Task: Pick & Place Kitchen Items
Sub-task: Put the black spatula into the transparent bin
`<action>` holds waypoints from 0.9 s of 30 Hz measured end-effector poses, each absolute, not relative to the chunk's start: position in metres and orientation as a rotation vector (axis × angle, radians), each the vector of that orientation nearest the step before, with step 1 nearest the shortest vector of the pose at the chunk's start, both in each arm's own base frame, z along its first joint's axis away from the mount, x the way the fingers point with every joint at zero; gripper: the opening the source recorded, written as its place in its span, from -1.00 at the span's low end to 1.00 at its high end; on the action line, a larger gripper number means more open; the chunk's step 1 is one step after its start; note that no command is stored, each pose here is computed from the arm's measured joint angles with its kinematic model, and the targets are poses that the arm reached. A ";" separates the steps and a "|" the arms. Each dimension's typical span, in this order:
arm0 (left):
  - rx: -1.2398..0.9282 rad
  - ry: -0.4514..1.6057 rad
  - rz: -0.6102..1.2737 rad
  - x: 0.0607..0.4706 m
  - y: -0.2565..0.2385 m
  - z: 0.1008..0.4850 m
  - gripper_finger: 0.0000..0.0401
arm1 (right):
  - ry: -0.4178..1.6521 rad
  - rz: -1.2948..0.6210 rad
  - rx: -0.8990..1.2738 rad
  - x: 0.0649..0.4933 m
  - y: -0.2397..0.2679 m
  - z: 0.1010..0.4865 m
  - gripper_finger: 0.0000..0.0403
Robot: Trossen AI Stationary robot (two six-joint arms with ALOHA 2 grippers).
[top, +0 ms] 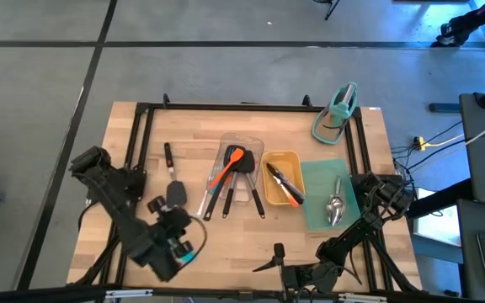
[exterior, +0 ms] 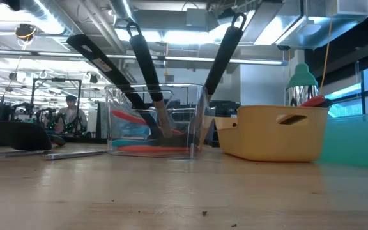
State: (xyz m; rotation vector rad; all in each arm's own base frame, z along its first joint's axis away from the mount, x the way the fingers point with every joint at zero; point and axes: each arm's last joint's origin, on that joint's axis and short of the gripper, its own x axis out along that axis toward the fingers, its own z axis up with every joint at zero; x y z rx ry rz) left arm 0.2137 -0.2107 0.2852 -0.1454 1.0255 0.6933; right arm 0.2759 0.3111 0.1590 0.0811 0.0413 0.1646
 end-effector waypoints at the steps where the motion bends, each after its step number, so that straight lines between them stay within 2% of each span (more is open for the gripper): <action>1: -0.135 1.021 0.696 0.209 -0.213 0.283 -0.72 | 0.041 0.165 0.081 0.276 0.311 0.159 0.31; 9: 0.097 1.107 0.704 0.183 -0.226 0.235 -0.81 | 0.041 0.166 0.081 0.276 0.311 0.159 0.31; 14: 0.253 1.238 0.754 0.177 -0.224 0.197 -0.74 | 0.042 0.166 0.081 0.277 0.311 0.159 0.31; 18: 0.346 1.257 0.797 0.177 -0.221 0.177 -0.51 | 0.042 0.165 0.081 0.277 0.310 0.159 0.31; 24: 0.504 1.109 0.808 0.181 -0.216 0.162 -0.02 | 0.042 0.162 0.081 0.278 0.310 0.159 0.31; 27: 0.574 1.108 0.847 0.180 -0.207 0.152 0.17 | 0.043 0.163 0.080 0.277 0.310 0.159 0.31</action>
